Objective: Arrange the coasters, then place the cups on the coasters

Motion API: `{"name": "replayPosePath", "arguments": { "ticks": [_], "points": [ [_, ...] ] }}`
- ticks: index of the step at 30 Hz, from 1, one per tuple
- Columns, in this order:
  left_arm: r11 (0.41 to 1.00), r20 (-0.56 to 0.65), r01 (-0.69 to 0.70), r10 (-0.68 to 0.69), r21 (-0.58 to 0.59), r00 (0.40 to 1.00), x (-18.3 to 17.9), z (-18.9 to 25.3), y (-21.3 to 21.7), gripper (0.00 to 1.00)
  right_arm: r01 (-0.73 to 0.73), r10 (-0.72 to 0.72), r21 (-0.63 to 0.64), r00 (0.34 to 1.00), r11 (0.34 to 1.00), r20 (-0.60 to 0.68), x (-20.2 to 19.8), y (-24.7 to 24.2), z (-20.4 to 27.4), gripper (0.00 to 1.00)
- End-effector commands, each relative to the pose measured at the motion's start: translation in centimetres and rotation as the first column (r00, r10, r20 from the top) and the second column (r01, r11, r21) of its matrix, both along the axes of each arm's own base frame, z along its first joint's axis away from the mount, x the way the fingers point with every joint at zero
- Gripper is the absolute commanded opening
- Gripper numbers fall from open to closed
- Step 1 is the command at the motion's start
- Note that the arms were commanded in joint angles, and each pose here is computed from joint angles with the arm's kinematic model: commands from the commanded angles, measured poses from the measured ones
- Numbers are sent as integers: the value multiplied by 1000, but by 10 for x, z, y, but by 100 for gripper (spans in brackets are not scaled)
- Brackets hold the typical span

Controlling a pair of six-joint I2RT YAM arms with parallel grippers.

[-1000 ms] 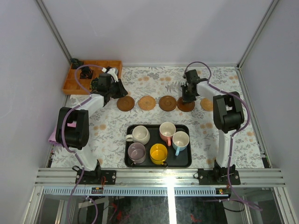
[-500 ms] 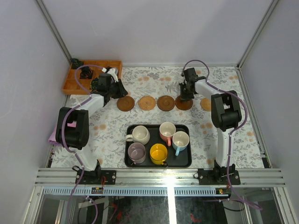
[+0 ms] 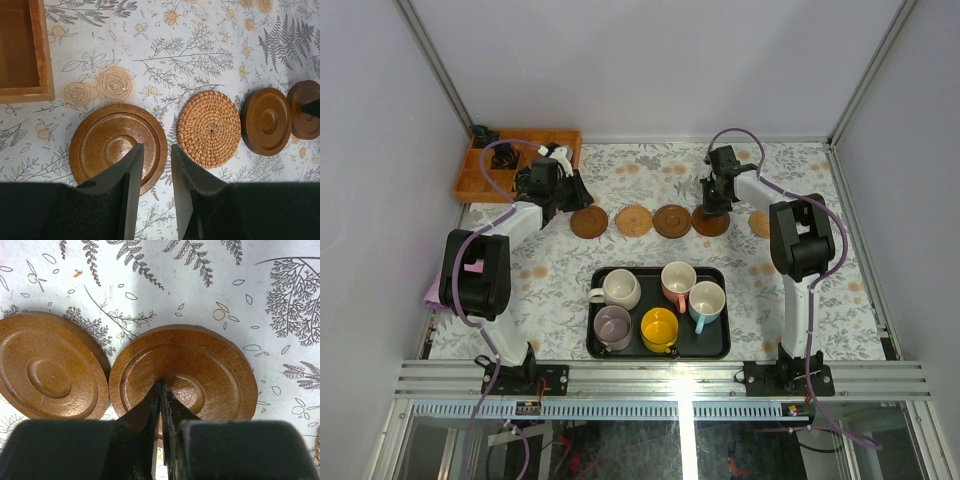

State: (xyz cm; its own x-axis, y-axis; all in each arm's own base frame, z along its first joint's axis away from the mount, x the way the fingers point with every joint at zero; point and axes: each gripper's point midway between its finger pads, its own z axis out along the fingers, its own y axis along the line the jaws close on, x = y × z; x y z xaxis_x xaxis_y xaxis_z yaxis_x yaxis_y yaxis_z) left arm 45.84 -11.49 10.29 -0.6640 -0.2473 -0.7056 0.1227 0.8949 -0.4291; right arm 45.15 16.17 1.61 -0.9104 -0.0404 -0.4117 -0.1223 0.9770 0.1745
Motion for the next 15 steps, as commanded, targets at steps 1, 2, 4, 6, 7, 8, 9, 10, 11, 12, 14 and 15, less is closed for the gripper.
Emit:
{"name": "replayPosePath", "arguments": {
  "ticks": [1,2,4,6,7,8,9,10,11,12,14,15],
  "points": [
    [1000,51,3,-2,-18,999,7,10,1,28,34,-36,-63,999,997,-39,-16,-9,-9,7],
    [1000,51,7,-6,-20,999,7,10,0,28,44,-47,-76,998,996,-40,-17,-12,-10,7],
    [1000,54,14,-12,-22,998,7,11,-1,29,56,-61,-90,997,994,-43,-20,-16,-12,7],
    [999,53,23,-22,-27,998,7,10,-3,29,67,-72,-103,996,992,-44,-22,-19,-14,7],
    [999,56,28,-27,-31,998,7,11,-3,29,71,-76,-110,996,991,-42,-22,-20,-13,7],
    [999,58,34,-32,-34,998,7,11,-4,29,77,-83,-116,996,990,-40,-22,-22,-14,7],
    [998,60,40,-38,-37,997,6,12,-6,29,84,-89,-119,995,989,-36,-21,-23,-12,7],
    [998,61,43,-40,-40,997,6,12,-6,29,87,-92,-123,995,989,-34,-20,-24,-12,7],
    [998,62,48,-46,-43,997,6,12,-7,29,90,-95,-127,995,988,-33,-20,-24,-12,6],
    [998,64,52,-49,-45,997,6,13,-8,29,95,-100,-131,995,987,-31,-20,-25,-11,7],
    [997,67,62,-59,-51,996,5,13,-10,29,109,-114,-146,993,983,-25,-19,-29,-9,6],
    [996,69,68,-64,-55,996,5,13,-11,29,114,-119,-154,993,981,-24,-19,-30,-9,6]
  ]
}}
